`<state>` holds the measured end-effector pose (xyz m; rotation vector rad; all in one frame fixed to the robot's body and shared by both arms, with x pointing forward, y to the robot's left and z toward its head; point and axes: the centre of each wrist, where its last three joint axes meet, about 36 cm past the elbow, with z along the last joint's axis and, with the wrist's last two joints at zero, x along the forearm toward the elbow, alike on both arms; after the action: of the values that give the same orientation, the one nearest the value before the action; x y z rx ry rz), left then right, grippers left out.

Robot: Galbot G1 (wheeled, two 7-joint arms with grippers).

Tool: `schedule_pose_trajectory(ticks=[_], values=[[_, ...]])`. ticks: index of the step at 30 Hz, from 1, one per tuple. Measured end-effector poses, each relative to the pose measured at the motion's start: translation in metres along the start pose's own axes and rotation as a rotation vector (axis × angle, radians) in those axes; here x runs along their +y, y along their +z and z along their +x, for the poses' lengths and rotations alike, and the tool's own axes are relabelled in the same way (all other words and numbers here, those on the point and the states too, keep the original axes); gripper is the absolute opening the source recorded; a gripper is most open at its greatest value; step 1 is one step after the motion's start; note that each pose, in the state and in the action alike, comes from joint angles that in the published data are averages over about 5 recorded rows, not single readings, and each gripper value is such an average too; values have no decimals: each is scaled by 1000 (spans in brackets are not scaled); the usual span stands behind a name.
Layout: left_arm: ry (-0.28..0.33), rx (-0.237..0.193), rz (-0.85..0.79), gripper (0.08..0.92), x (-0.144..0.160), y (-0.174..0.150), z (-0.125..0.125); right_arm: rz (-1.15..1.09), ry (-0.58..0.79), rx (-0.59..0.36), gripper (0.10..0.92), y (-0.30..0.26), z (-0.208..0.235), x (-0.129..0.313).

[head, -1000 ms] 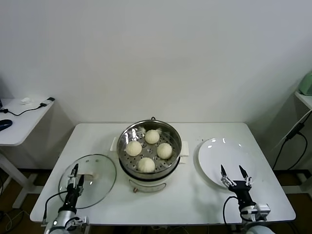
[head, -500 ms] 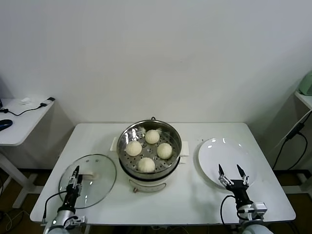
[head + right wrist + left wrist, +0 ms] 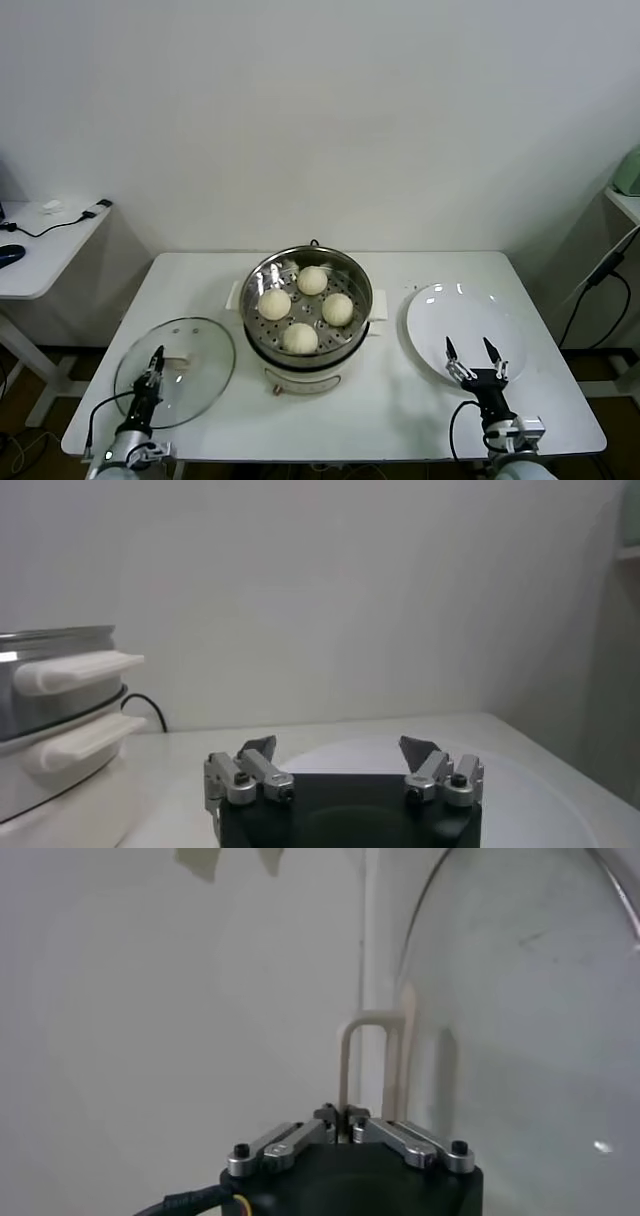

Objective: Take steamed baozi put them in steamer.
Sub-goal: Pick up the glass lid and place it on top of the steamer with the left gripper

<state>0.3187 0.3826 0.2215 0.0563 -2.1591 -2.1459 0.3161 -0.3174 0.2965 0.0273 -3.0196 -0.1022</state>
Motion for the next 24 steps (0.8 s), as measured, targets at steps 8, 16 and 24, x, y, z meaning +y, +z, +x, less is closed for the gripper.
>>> schedule_pose_trajectory(ticks=[8,16,24], values=[[-37,45,61,138,48,5,1,19,2,2,823,-6,2,0],[-74,71,98,138,127,1,-2,42,24,9,823,-10,0,0],[-100,40,101,138,198,-45,-7,62,40,14,823,-9,0,-7]])
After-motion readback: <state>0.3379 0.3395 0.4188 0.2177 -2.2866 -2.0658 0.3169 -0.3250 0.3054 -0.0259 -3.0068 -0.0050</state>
